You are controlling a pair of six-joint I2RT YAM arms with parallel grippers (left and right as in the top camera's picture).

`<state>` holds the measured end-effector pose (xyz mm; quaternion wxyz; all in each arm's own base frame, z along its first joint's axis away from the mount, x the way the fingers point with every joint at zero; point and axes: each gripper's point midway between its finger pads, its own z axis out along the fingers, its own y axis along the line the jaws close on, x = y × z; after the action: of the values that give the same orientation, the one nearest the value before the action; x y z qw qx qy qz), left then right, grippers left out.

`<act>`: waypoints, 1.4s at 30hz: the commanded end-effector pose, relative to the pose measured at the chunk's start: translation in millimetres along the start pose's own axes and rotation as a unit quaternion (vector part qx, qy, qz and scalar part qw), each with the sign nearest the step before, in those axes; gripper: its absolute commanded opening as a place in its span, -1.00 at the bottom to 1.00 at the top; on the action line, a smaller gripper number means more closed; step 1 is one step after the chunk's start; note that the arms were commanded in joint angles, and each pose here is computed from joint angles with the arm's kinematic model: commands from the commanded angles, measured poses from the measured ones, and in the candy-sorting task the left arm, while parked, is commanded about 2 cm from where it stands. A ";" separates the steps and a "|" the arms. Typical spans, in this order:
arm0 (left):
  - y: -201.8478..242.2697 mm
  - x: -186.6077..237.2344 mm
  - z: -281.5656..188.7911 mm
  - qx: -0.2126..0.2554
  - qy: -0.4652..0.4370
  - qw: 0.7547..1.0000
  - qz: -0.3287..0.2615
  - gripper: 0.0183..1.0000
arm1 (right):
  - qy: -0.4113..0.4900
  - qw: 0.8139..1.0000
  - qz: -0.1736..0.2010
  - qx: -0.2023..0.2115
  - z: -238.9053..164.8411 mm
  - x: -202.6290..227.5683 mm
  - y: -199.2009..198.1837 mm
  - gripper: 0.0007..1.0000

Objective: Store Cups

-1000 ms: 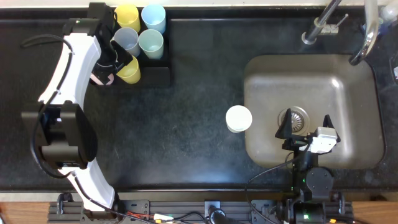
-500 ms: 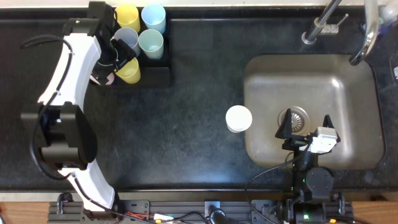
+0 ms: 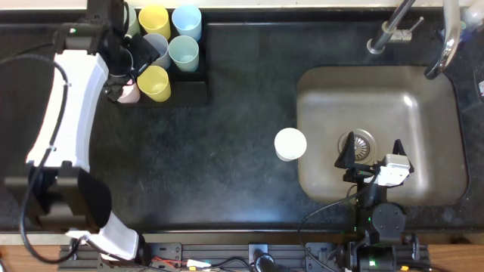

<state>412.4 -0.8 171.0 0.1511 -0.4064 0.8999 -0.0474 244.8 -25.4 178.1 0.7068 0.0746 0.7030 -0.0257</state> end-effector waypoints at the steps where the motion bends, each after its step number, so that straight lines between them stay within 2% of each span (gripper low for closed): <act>1: 8.6 12.3 -44.9 0.020 -0.009 1.000 0.003 1.00 | 0.000 1.000 -0.001 0.000 0.4 3.3 -0.7 1.00; 7: 58.9 45.5 -127.1 0.008 -0.042 0.999 0.020 1.00 | 0.000 1.000 -0.001 0.000 0.4 3.4 -0.7 1.00; 11: 112.2 77.6 -158.8 0.000 -0.064 0.998 0.022 1.00 | 0.000 1.000 -0.001 0.000 0.4 3.3 -0.7 1.00; 15: 163.4 107.7 -142.1 -0.003 -0.085 0.996 0.012 1.00 | 0.000 1.000 -0.001 0.000 0.4 3.3 -0.7 0.99; 17: 162.2 105.4 -117.6 0.037 -0.122 0.991 0.034 1.00 | 0.000 1.000 -0.001 0.000 0.4 3.3 -0.7 0.99; 18: 151.0 100.2 -107.7 0.073 -0.150 0.983 0.074 1.00 | 0.000 1.000 -0.002 0.000 0.4 3.3 -0.7 1.00; 19: 132.4 95.2 -100.1 0.120 -0.183 0.966 0.141 1.00 | 0.000 1.000 -0.001 0.000 0.4 3.3 -0.7 1.00; 20: 106.7 91.0 -98.2 0.178 -0.231 0.929 0.229 1.00 | 0.000 1.000 -0.001 0.000 0.4 3.3 -0.7 1.00; 21: 85.2 88.9 -102.6 0.224 -0.281 0.884 0.299 1.00 | 0.000 1.000 -0.001 0.000 0.4 3.3 -0.7 1.00; 22: 66.0 87.4 -112.2 0.264 -0.341 0.829 0.355 1.00 | 0.000 1.000 -0.001 0.000 0.4 3.4 -0.7 1.00; 24: 48.0 84.7 -136.6 0.308 -0.442 0.745 0.392 1.00 | 0.000 1.000 -0.001 0.000 0.4 3.3 -0.7 0.99; 25: 46.1 83.9 -147.8 0.319 -0.482 0.715 0.393 1.00 | 0.000 1.000 -0.001 0.000 0.4 3.3 -0.7 1.00; 27: 50.5 85.0 -162.4 0.331 -0.533 0.680 0.379 1.00 | 0.000 1.000 -0.001 0.000 0.4 3.3 -0.7 0.99; 28: 54.4 86.6 -164.2 0.331 -0.546 0.672 0.375 1.00 | 0.000 1.000 -0.001 0.000 0.4 3.3 -0.7 1.00; 31: 66.2 96.9 -162.3 0.324 -0.568 0.652 0.384 1.00 | 0.000 1.000 -0.001 0.000 0.4 3.4 -0.7 1.00; 34: 75.8 106.1 -154.1 0.324 -0.571 0.649 0.384 1.00 | 0.000 1.000 -0.001 0.000 0.4 3.3 -0.7 1.00; 42: 90.2 116.7 -103.2 0.303 -0.529 0.689 0.392 1.00 | 0.000 1.000 -0.001 0.000 0.4 3.3 -0.7 1.00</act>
<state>242.4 -32.7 235.8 0.7279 0.0877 0.6787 -0.0418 244.8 -25.3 178.0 0.7066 0.0745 0.7032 -0.0255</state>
